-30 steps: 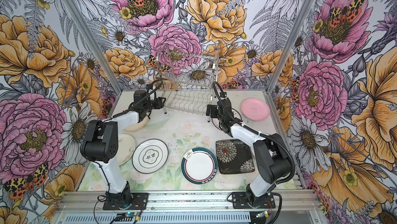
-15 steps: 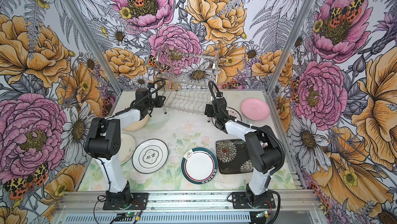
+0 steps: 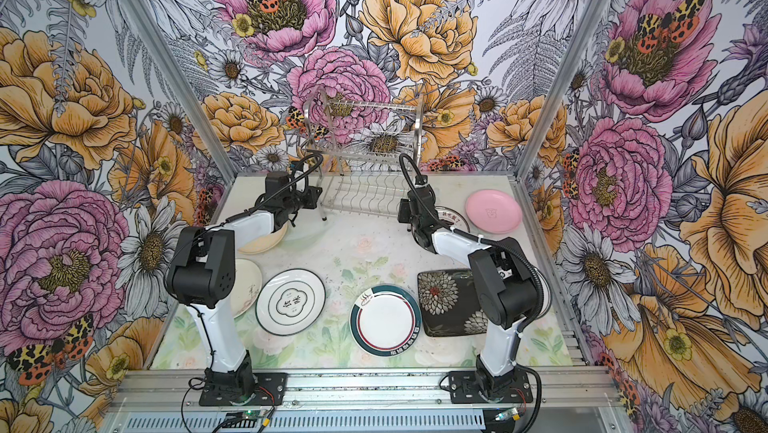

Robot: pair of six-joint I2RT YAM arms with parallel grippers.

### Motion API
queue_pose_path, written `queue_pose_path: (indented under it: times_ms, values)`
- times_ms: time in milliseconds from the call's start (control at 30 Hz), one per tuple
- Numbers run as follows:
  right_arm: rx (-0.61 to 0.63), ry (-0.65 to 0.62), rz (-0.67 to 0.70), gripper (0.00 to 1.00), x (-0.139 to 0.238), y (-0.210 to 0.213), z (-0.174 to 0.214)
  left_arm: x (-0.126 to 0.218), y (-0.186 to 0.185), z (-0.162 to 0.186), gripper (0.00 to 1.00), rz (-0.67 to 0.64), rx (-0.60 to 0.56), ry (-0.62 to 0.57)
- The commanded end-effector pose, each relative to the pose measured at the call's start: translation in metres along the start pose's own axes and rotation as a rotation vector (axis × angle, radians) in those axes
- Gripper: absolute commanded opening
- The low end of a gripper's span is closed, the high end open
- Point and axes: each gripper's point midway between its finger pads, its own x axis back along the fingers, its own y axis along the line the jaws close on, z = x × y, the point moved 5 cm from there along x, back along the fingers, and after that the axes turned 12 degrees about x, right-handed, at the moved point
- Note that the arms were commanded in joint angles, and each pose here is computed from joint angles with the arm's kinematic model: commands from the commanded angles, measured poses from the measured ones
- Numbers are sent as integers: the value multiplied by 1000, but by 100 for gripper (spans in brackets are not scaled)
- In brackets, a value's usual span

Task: Load the plates into the dish rack
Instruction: 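Close both grippers on the dish rack's side bars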

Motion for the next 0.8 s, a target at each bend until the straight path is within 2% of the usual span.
queue_pose_path:
  times_ms: [0,167,667,700,767]
  values:
    - [12,-26,12,46,-7,2,-8,0,-11,5,7,44,39,28]
    - [31,-25,19,41,-10,1,-8,6,-15,13,0,38,25,38]
    - [74,-26,24,29,-19,-2,-11,26,-24,32,0,-7,2,48]
    - [73,-26,21,28,-18,-2,-11,37,-30,22,0,-2,-3,18]
    - [73,-22,14,25,-19,-1,-10,42,-29,25,0,-16,0,17]
